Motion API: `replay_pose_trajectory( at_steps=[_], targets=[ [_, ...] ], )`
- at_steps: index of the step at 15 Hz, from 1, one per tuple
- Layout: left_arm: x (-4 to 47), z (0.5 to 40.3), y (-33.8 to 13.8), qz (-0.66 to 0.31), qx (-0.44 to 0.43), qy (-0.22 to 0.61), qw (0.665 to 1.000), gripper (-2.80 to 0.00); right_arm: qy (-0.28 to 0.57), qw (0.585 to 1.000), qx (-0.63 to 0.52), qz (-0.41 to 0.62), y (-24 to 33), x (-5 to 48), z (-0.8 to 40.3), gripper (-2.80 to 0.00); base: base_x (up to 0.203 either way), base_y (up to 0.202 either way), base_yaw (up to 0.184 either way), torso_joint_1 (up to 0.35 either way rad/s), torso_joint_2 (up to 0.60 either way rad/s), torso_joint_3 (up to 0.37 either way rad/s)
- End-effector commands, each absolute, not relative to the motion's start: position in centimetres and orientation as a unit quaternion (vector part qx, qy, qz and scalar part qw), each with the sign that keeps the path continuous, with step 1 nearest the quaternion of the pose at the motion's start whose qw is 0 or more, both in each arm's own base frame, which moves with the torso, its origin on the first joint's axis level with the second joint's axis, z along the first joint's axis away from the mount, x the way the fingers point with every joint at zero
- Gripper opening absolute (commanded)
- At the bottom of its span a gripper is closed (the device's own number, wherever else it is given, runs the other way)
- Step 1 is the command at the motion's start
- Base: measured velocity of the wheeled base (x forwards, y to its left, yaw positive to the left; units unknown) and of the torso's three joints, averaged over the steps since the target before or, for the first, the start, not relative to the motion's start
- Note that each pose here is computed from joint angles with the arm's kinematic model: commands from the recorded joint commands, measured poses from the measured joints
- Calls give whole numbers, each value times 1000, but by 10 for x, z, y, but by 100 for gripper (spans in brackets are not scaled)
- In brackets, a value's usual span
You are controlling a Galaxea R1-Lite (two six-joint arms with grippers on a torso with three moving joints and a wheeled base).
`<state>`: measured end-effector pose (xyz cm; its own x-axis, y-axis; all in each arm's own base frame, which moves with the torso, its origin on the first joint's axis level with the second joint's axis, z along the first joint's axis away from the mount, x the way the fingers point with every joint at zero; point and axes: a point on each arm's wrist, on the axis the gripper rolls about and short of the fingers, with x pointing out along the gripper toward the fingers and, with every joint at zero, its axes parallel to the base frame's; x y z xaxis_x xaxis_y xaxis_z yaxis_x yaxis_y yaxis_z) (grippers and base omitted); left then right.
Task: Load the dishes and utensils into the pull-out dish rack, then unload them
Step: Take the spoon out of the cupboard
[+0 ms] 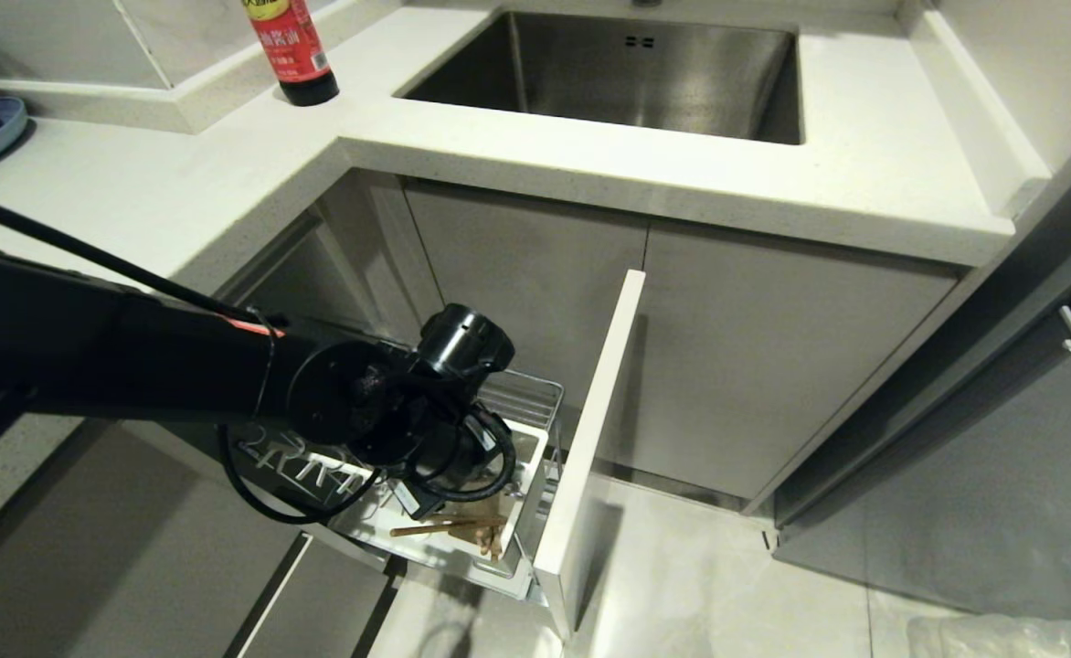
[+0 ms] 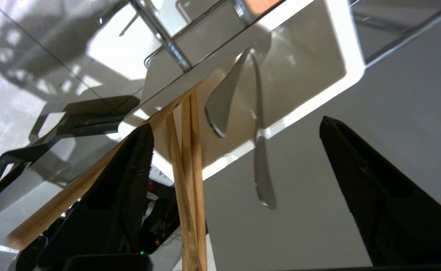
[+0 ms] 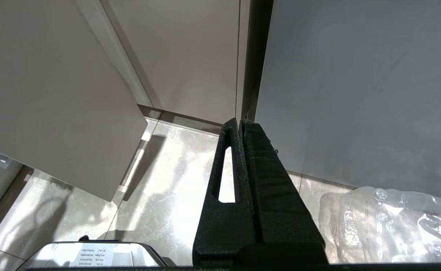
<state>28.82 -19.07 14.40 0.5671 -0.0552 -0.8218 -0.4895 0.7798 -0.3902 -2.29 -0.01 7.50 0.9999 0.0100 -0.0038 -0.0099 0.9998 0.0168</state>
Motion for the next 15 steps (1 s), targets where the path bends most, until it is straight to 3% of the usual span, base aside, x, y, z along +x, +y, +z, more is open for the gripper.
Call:
replay_pose_trajectory(
  at_steps=[1,15],
  targets=[
    [291,134,-193,140,-300,454,827,0,2,1000,8,5,0,-23,75,-280,0,0,0,0,0,0],
    [309,122,-191,147,-308,452,824,0,2,1000,8,5,0,-23,75,-280,0,0,0,0,0,0]
  ],
)
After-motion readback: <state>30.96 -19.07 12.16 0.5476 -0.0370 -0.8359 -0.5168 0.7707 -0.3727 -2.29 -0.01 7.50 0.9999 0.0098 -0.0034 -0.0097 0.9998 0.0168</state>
